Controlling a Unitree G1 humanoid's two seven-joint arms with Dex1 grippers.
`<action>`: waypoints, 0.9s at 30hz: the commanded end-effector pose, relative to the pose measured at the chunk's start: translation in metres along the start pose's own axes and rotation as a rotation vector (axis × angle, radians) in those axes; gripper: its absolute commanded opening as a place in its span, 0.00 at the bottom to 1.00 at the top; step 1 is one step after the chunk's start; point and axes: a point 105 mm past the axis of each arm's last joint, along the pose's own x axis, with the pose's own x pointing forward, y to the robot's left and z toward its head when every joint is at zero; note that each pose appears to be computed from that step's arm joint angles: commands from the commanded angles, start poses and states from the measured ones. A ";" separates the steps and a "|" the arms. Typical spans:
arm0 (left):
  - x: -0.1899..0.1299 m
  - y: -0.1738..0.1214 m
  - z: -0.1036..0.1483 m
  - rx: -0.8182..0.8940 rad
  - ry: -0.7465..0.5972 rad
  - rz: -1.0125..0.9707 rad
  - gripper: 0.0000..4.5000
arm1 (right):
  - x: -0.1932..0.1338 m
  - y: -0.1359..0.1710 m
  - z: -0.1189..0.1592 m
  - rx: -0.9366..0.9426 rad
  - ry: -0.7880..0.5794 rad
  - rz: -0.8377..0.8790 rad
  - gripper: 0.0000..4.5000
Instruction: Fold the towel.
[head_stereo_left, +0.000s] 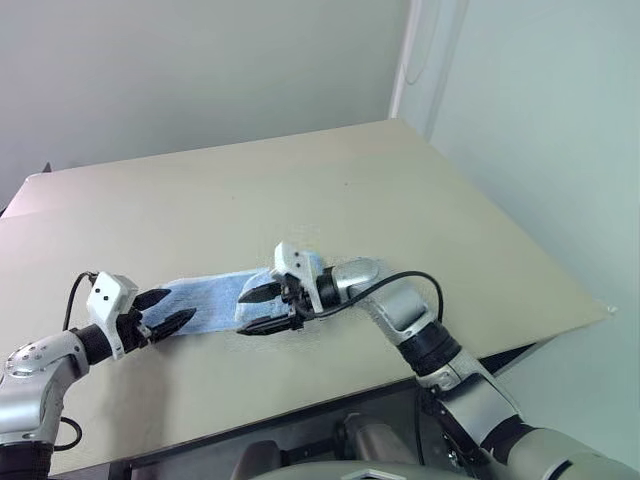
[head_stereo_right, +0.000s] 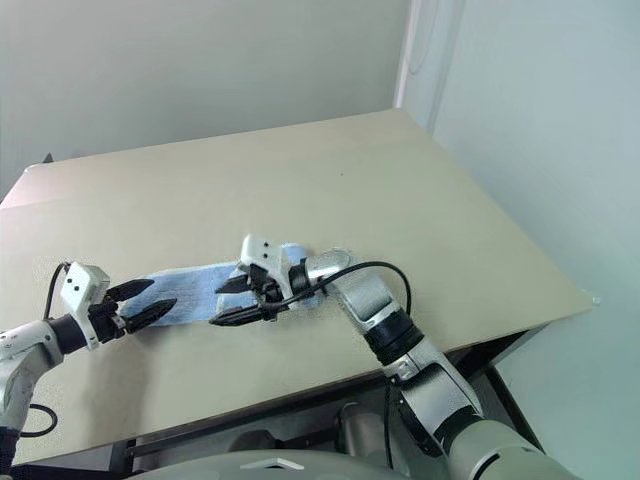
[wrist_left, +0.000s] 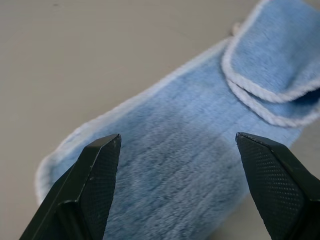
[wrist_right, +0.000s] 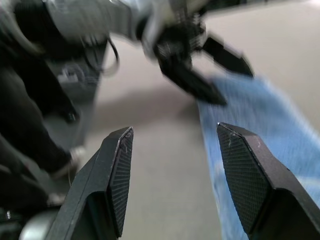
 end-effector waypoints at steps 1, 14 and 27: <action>-0.009 0.019 0.013 -0.052 -0.022 0.085 0.86 | -0.010 -0.021 0.017 0.027 -0.068 -0.111 0.63; -0.029 0.054 -0.020 -0.274 0.202 0.274 1.00 | -0.025 -0.052 -0.010 0.181 0.003 -0.311 0.64; -0.009 0.015 -0.027 -0.374 0.281 0.049 1.00 | -0.046 -0.053 -0.019 0.221 0.022 -0.351 0.64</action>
